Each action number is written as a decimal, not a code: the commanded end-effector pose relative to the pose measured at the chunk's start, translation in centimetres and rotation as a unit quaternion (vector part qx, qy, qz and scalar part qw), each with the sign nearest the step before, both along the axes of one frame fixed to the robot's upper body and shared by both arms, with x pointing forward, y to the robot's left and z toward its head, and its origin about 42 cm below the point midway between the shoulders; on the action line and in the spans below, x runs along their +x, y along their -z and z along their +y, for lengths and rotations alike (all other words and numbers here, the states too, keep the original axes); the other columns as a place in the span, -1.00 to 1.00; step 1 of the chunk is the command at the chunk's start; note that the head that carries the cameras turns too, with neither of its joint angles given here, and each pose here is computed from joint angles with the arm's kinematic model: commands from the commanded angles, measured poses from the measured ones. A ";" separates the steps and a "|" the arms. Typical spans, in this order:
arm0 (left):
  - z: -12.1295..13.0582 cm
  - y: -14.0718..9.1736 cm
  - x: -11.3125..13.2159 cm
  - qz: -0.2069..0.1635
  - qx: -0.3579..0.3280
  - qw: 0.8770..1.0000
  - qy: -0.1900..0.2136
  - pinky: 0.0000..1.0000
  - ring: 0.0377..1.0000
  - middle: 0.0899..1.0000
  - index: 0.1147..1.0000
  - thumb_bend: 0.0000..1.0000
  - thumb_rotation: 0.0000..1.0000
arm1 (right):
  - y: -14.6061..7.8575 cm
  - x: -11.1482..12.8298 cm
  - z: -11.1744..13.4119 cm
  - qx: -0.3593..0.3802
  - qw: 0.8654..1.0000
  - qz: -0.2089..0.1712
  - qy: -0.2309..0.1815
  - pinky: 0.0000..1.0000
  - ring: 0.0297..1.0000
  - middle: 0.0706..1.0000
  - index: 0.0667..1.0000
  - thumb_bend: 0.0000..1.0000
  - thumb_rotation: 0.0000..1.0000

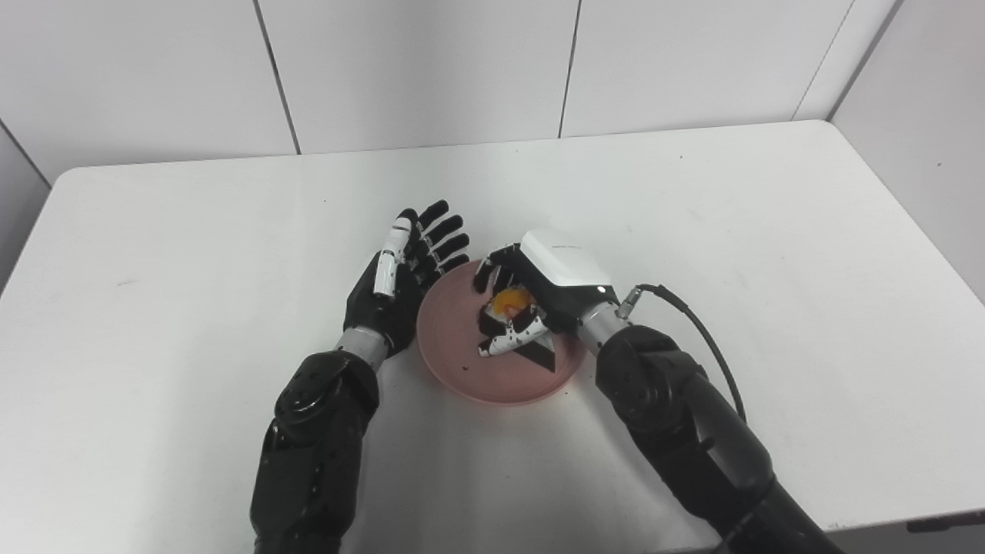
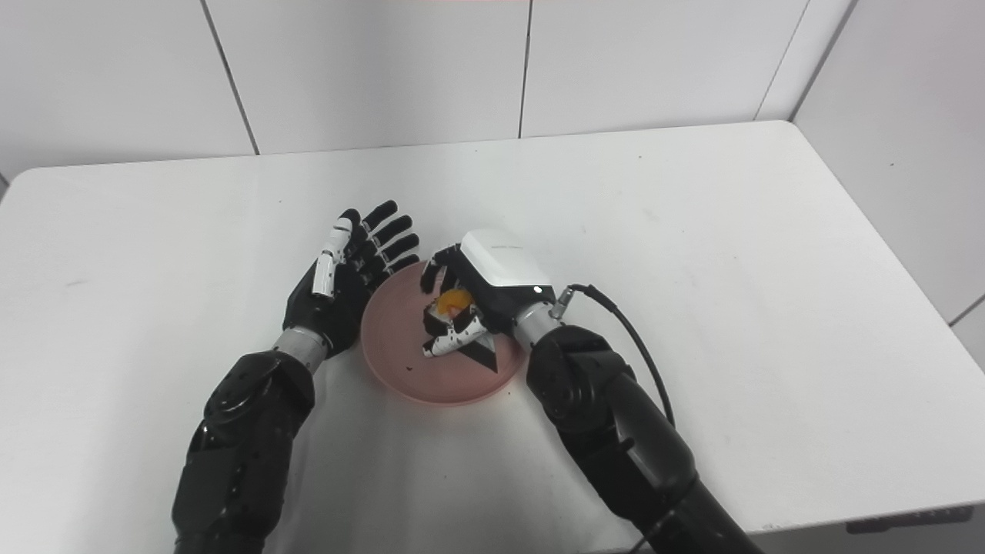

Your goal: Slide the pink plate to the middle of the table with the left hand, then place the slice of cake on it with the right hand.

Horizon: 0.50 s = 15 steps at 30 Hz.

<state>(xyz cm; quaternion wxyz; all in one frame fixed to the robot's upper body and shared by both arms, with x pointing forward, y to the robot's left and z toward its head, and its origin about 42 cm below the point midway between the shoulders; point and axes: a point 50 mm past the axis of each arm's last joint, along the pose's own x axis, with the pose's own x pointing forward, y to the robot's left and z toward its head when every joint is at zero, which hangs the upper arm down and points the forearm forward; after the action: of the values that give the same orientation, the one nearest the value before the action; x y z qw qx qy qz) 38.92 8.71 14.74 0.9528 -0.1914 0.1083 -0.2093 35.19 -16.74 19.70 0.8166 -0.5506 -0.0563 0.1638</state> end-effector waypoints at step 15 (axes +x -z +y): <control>-0.1 1.8 -0.5 0.042 0.031 0.999 0.004 0.69 0.71 0.73 0.69 -0.25 1.00 | -5.8 -3.1 0.8 -0.020 0.999 0.005 -0.040 0.47 0.88 1.00 1.00 0.83 0.82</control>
<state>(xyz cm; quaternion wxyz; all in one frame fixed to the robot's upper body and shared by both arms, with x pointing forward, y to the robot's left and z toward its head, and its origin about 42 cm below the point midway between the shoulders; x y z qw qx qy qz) 38.90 8.51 14.76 0.9529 -0.1872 0.1082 -0.2125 31.96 -16.00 23.45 0.7960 -0.5625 -0.0408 0.2198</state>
